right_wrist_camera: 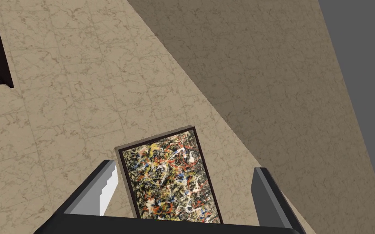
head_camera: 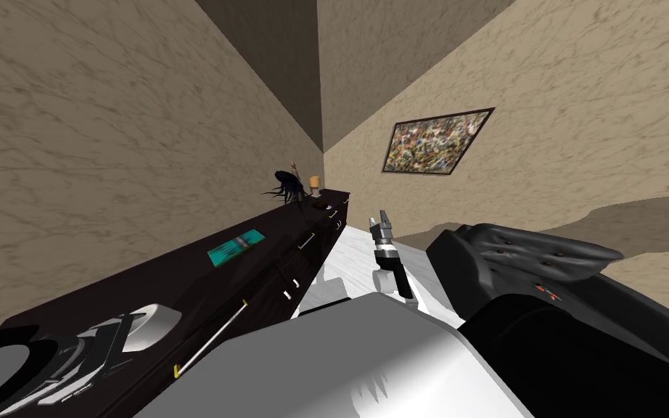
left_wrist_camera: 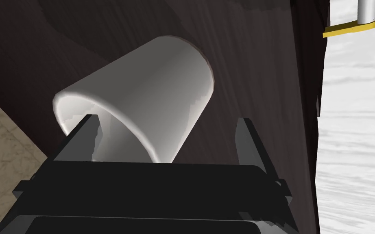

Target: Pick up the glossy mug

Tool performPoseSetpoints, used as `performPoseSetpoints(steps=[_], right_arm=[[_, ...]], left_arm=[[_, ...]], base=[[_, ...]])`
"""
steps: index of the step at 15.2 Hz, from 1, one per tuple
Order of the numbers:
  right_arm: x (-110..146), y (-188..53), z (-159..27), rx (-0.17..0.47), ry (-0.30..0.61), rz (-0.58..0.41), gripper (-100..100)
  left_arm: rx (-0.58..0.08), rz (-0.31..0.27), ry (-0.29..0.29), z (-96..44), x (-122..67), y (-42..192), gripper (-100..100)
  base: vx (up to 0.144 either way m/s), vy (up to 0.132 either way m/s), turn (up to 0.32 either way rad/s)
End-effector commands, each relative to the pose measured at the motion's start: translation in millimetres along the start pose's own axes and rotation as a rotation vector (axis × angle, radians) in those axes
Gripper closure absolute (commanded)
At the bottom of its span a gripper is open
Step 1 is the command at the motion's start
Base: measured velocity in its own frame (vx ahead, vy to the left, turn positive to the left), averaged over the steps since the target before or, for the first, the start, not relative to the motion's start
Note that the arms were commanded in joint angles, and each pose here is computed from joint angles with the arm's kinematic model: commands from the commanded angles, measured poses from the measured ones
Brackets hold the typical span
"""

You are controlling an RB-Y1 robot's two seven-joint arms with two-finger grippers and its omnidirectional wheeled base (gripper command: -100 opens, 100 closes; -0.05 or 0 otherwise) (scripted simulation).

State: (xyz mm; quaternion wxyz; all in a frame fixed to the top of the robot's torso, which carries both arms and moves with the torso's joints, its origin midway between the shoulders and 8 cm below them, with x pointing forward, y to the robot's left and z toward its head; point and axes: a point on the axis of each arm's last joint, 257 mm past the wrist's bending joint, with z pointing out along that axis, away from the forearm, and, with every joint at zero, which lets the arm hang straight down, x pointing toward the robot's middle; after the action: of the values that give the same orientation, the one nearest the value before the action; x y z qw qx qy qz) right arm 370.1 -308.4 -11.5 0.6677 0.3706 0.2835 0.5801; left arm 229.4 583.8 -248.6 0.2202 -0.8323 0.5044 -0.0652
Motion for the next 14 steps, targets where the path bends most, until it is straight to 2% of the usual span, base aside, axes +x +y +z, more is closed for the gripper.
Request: performPoseSetpoints(steps=[1,9,13,14], right_arm=[[0.0,0.0,0.0,0.000,0.000,0.000,0],[0.0,0.0,0.0,0.000,0.000,0.000,0],[0.0,0.0,0.0,0.000,0.000,0.000,0],[0.0,0.0,0.0,0.000,0.000,0.000,0]], left_arm=[[-0.042,-0.024,-0.009,-4.9,-8.3,5.9,-100],[-0.174,-0.061,-0.037,-17.0,-24.7,32.4,-100],[-0.256,-0.091,-0.053,-28.9,-35.4,47.5,-100],[-0.256,-0.091,-0.053,-28.9,-35.4,47.5,-100]], base=[[0.023,0.004,-0.101],[0.020,0.008,-0.072],[0.024,0.011,-0.085],[0.017,0.012,-0.025]])
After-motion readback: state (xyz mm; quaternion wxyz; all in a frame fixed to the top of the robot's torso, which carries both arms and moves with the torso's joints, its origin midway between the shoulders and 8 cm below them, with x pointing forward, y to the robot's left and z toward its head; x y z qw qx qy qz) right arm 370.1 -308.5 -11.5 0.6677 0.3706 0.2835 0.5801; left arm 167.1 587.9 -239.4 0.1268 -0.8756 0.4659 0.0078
